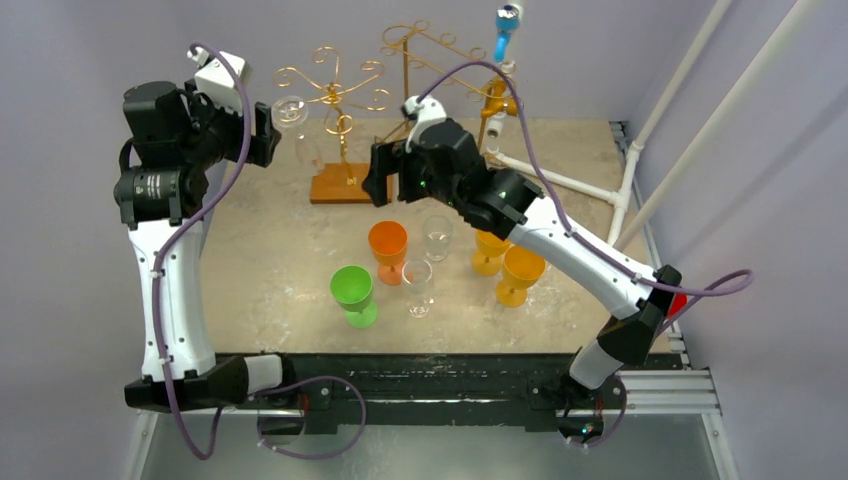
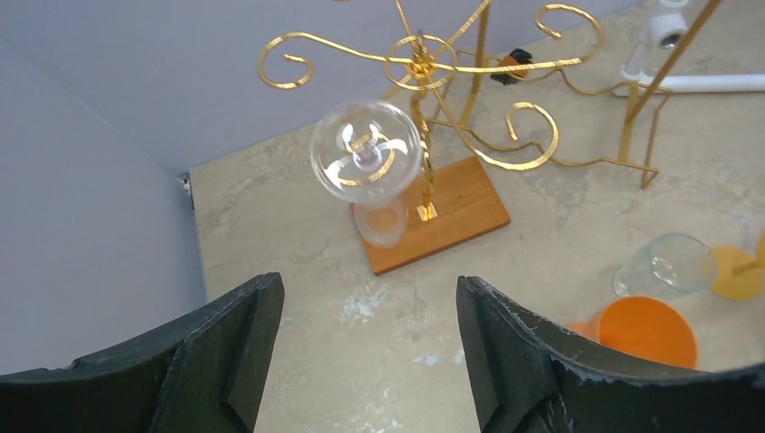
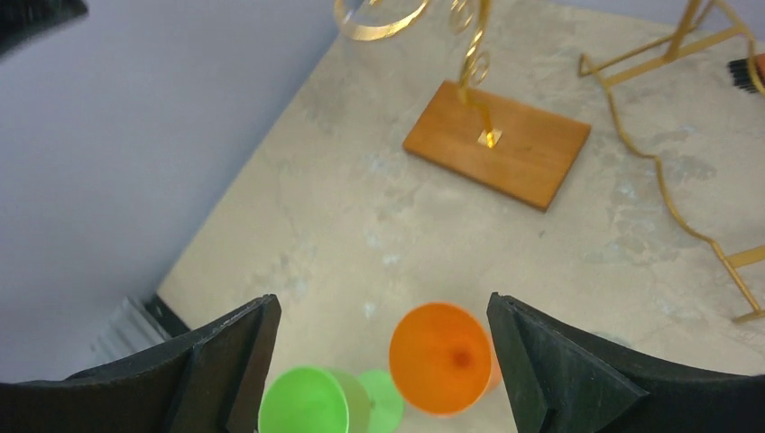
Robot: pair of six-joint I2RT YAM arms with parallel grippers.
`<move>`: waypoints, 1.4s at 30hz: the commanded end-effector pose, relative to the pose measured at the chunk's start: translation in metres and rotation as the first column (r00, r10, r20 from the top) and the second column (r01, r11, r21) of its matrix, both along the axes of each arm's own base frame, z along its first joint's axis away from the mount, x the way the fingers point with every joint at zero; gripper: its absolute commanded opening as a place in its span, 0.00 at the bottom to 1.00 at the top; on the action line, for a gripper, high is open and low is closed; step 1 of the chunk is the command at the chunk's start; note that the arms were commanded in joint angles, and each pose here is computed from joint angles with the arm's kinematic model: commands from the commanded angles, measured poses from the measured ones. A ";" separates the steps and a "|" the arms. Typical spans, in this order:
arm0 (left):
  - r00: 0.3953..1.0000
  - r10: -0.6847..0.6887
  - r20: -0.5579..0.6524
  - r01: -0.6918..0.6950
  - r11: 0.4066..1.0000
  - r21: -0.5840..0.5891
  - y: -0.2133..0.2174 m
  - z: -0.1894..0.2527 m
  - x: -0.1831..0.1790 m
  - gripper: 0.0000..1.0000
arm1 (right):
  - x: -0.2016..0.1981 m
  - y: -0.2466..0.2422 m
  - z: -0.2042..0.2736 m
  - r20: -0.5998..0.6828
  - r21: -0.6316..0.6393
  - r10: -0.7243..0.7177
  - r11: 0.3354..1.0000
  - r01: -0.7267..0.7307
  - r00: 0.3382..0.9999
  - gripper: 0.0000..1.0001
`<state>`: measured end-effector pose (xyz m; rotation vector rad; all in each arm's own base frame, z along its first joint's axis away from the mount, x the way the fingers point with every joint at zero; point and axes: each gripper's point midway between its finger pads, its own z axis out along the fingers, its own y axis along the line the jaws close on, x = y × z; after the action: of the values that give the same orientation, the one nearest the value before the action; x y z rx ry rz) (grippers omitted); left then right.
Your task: Place the wine glass upside down on the wine glass rack
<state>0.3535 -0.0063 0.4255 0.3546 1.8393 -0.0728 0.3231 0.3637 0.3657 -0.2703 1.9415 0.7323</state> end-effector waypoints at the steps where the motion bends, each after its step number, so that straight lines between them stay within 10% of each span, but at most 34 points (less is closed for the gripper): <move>1: 0.997 -0.067 -0.040 0.063 0.994 -0.092 -0.020 -0.008 -0.030 0.73 | -0.031 0.007 -0.037 0.013 -0.234 0.101 0.968 -0.095 0.995 0.91; 24: 0.997 -0.075 -0.020 0.074 0.995 -0.062 -0.024 -0.013 -0.071 0.74 | -0.052 0.067 -0.174 -0.154 -0.446 0.161 0.869 -0.214 0.975 0.54; 27: 0.997 -0.076 -0.023 0.074 0.995 -0.062 -0.024 -0.013 -0.070 0.75 | -0.052 0.070 -0.176 -0.166 -0.447 0.161 0.867 -0.219 0.973 0.26; 30: 0.997 -0.076 -0.021 0.075 0.995 -0.062 -0.025 -0.011 -0.071 0.75 | -0.044 0.069 -0.149 -0.107 -0.438 0.150 0.880 -0.182 0.983 0.00; 42: 0.971 -0.238 -0.036 0.227 0.955 -0.193 -0.058 -0.010 -0.078 0.76 | -0.060 0.018 0.064 0.246 -0.172 0.152 0.979 -0.112 0.957 0.00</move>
<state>0.2825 -0.0453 0.4037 0.4097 1.8642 -0.2903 0.2764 0.4191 0.3120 -0.6692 2.0065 0.4841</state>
